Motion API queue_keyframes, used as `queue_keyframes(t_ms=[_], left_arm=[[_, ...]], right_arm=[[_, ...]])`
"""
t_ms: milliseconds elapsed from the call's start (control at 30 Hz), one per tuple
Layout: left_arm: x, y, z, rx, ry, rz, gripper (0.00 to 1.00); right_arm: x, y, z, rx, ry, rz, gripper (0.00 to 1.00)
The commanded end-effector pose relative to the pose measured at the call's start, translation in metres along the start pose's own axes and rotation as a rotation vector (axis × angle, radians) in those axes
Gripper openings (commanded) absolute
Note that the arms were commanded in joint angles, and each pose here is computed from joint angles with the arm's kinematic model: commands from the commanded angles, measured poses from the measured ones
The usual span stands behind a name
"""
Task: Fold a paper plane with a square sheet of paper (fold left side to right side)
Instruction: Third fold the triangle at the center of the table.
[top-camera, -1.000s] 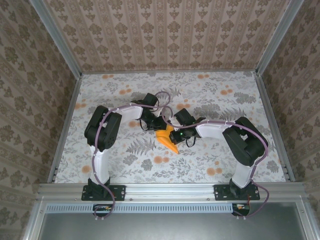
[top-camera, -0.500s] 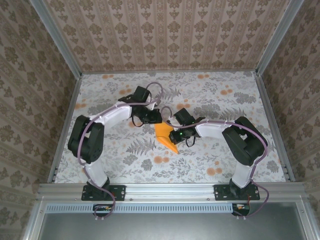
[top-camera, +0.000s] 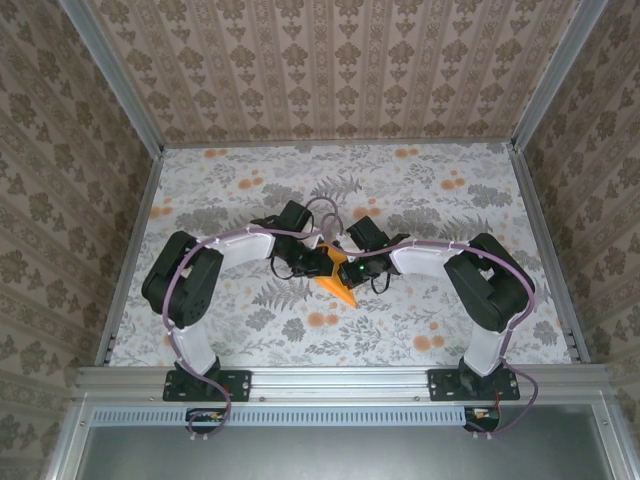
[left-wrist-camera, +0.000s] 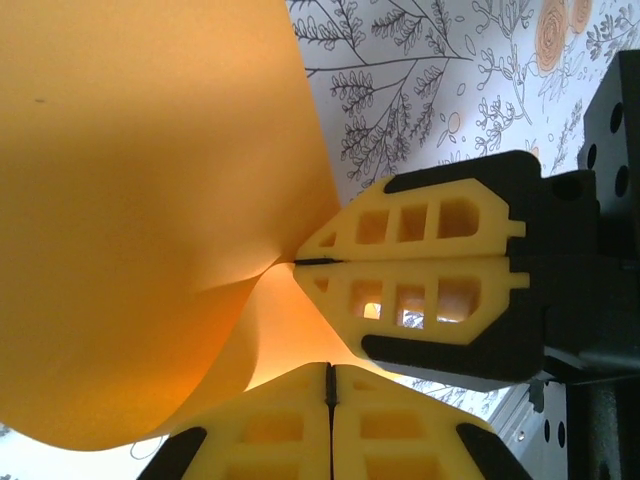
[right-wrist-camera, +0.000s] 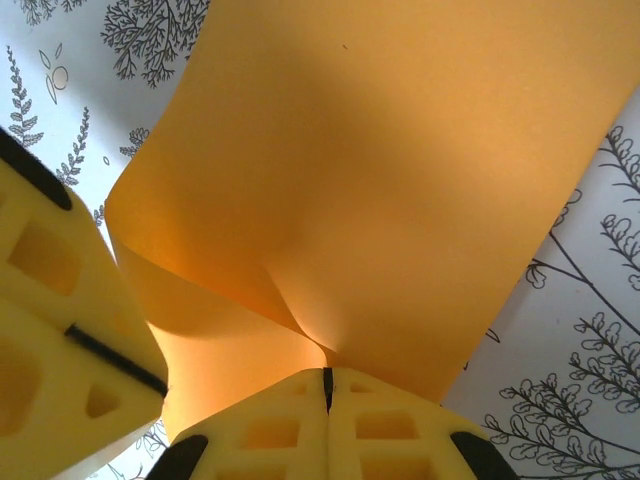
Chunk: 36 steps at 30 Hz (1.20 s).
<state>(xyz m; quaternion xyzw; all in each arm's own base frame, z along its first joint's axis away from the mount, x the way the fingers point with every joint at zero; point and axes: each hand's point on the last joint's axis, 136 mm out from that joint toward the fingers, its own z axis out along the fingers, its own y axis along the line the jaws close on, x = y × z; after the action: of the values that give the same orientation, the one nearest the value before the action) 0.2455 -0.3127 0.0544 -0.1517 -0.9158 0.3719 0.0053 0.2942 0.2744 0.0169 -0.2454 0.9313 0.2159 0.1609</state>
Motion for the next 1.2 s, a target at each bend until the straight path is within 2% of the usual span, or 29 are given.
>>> queue_keyframes(t_ms=[0,467,667,700,933,1067,1167], left_arm=[[0.006,0.012,0.010,-0.022,0.024,-0.034,0.06],[0.022,0.044,0.022,-0.121,0.051,-0.073,0.04],[0.027,0.057,0.027,-0.161,0.069,-0.087,0.04],[0.029,0.060,0.028,-0.172,0.073,-0.093,0.04],[0.036,0.070,0.030,-0.199,0.090,-0.110,0.04],[0.034,0.069,0.030,-0.198,0.082,-0.105,0.04],[0.033,0.067,0.028,-0.195,0.077,-0.103,0.03]], right_arm=[[0.031,-0.007,0.013,0.040,0.120,0.004,0.00],[0.032,-0.009,0.013,0.050,0.130,0.001,0.00],[0.016,-0.004,0.004,0.037,0.086,0.020,0.00],[0.011,-0.004,0.001,0.039,0.072,0.031,0.01],[-0.023,-0.007,-0.039,0.068,-0.022,0.112,0.28],[-0.015,0.001,-0.063,0.050,-0.024,0.168,0.31],[0.004,0.019,-0.067,-0.036,0.003,0.256,0.25]])
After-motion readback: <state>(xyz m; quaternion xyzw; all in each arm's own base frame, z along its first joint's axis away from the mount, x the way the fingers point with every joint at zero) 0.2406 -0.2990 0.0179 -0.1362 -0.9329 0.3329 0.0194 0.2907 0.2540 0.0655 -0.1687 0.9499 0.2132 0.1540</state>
